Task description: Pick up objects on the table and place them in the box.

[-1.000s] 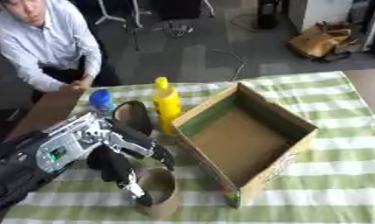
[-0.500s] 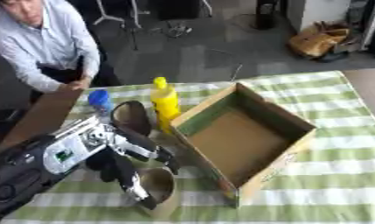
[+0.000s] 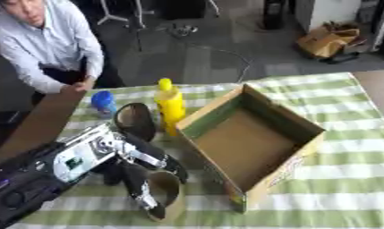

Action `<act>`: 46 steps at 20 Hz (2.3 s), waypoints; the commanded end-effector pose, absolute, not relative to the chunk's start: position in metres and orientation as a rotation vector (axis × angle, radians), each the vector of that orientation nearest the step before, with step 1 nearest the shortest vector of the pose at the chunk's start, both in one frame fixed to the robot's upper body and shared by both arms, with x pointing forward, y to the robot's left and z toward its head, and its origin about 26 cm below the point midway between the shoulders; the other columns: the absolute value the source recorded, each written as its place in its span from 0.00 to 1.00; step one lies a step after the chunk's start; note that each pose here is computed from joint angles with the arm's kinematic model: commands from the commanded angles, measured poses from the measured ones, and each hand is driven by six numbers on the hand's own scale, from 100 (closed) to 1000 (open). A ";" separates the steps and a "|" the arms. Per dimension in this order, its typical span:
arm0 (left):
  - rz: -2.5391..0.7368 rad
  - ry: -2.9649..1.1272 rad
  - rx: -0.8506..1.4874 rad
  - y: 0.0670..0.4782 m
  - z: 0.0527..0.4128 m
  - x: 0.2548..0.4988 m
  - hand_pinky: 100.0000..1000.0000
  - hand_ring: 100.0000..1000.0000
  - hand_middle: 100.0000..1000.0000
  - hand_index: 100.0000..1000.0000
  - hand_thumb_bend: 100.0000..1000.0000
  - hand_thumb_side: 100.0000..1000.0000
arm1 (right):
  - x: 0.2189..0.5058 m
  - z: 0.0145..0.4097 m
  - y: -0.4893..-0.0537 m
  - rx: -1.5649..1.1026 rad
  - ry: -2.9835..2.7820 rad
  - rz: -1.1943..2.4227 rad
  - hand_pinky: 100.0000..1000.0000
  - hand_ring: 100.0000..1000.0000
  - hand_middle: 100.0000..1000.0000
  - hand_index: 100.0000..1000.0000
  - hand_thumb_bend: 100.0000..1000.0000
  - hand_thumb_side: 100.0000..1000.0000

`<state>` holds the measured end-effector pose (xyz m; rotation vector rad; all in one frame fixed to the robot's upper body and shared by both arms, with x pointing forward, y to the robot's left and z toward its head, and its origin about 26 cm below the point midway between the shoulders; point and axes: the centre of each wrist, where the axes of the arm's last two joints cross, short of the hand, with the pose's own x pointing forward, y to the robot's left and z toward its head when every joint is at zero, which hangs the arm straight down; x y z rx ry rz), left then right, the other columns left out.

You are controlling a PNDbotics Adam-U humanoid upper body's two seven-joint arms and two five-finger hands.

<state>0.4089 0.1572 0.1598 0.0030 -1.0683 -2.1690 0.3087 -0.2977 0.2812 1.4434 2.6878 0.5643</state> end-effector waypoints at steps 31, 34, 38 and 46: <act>-2.292 -1.057 0.150 0.160 0.158 0.415 0.64 1.00 1.00 1.00 0.69 0.54 | 0.304 0.290 -0.296 1.377 2.684 0.590 0.83 0.62 0.50 0.47 0.00 0.77; -2.301 -1.044 0.146 0.159 0.153 0.416 0.67 1.00 1.00 1.00 0.69 0.55 | 0.304 0.290 -0.297 1.370 2.687 0.596 0.83 0.61 0.50 0.47 0.00 0.77; -2.312 -1.029 0.146 0.159 0.147 0.417 0.67 1.00 1.00 1.00 0.69 0.55 | 0.304 0.291 -0.297 1.362 2.689 0.605 0.83 0.61 0.49 0.47 0.00 0.76; -2.319 -1.010 0.159 0.161 0.139 0.420 0.63 1.00 1.00 1.00 0.66 0.53 | 0.304 0.291 -0.298 1.358 2.689 0.613 0.83 0.61 0.49 0.47 0.00 0.76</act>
